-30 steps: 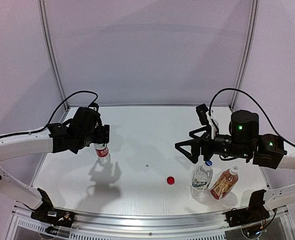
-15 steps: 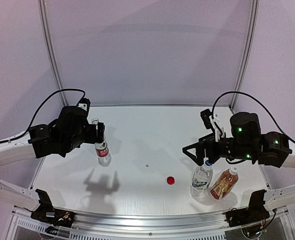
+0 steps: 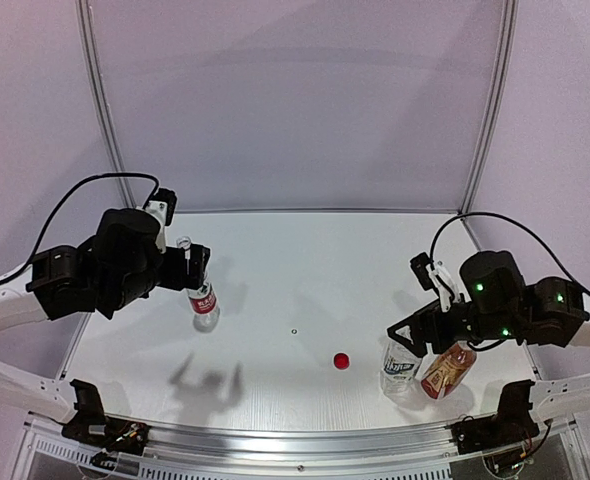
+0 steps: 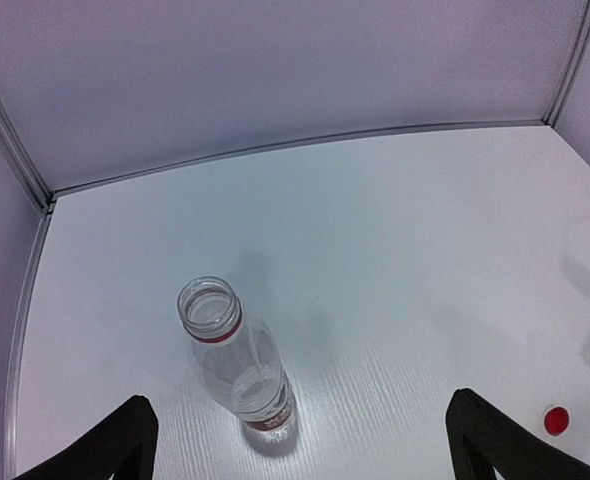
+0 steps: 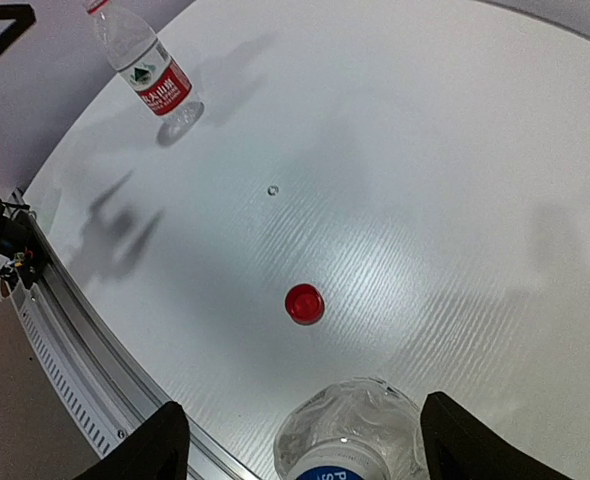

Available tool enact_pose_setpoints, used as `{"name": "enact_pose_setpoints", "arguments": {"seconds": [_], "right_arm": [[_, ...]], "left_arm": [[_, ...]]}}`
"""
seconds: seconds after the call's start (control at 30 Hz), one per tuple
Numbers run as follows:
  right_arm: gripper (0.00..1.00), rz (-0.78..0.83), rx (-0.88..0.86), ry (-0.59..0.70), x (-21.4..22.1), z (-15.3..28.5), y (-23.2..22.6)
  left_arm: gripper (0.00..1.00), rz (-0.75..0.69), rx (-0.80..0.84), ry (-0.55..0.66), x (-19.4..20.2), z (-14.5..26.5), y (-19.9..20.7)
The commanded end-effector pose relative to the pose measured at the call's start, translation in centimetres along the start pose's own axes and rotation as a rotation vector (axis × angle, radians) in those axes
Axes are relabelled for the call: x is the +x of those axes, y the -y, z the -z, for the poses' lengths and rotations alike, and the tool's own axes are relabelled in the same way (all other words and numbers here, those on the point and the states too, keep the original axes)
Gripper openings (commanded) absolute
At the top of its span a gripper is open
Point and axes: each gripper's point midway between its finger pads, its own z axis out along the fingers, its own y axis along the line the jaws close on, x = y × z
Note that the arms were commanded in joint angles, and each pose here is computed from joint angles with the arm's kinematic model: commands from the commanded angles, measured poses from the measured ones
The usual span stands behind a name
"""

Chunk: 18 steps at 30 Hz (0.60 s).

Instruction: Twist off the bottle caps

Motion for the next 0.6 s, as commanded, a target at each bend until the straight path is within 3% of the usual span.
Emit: {"name": "enact_pose_setpoints", "arguments": {"seconds": [0.0,0.33,0.57], "right_arm": [[0.75,0.016,0.033,-0.072,1.8,-0.7,0.5],[0.42,0.034,0.091,-0.082,1.8,-1.1,1.0],[0.35,0.066,0.068,0.0,-0.4,-0.8,0.1]], "left_arm": [[0.99,-0.027,0.002,0.011,-1.1,1.0,0.0],[0.99,-0.031,0.023,0.003,-0.9,0.7,0.7],[0.99,-0.064,0.056,-0.003,-0.7,1.0,1.6]]}}
